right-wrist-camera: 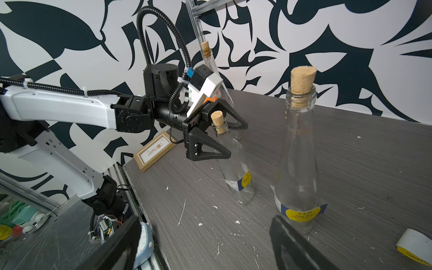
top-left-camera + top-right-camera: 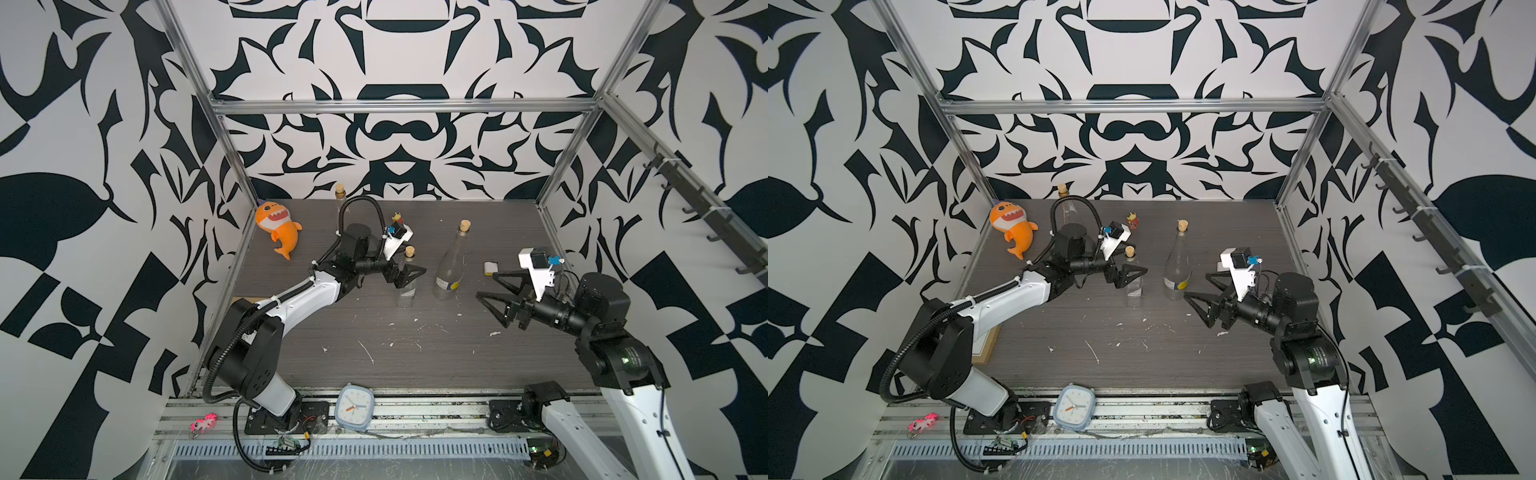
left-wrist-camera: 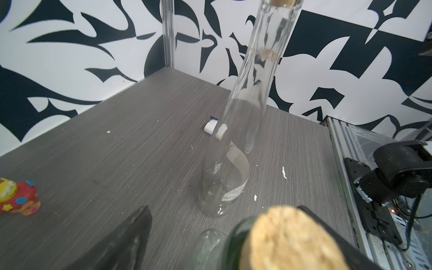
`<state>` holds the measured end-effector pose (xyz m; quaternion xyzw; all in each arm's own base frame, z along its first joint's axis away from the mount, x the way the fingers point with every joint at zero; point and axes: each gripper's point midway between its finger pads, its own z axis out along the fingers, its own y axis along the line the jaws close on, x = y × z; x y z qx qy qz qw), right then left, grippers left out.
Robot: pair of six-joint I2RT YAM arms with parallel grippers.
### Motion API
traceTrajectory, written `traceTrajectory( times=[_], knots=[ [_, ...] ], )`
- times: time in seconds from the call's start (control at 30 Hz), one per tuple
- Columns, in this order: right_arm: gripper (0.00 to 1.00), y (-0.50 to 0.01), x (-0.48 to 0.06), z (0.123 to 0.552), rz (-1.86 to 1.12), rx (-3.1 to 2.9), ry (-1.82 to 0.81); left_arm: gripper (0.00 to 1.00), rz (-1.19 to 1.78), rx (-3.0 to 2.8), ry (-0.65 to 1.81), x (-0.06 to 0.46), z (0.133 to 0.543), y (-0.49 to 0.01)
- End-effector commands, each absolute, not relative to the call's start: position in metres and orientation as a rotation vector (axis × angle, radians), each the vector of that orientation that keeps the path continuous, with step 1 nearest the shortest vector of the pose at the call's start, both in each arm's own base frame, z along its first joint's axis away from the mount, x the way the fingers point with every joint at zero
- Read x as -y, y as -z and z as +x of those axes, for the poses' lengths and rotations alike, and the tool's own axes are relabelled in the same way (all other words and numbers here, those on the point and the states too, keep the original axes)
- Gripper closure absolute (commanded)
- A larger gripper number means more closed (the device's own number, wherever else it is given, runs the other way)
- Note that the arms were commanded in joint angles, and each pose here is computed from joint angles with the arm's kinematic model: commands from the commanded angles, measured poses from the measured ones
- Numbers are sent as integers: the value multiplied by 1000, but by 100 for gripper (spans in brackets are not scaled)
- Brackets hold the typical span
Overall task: Remove the label from the bottle
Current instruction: Pick up the bottle from the center of the board.
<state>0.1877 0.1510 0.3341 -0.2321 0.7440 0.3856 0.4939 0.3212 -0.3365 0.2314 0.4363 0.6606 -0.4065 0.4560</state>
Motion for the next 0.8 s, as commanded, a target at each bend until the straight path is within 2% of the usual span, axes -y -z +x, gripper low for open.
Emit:
traceTrajectory(
  times=[0.0,0.23,0.77],
  knots=[
    [11,-343,-155,187,-595,-1759,-948,1,1113,-1556,1002,328,316,-240],
    [11,-339,-160,191,-610,-1771,-961,1,1110,-1505,1015,314,315,-236],
    [12,-319,-181,197,-681,-1836,-946,1,1196,-1434,1123,327,311,-207]
  ],
)
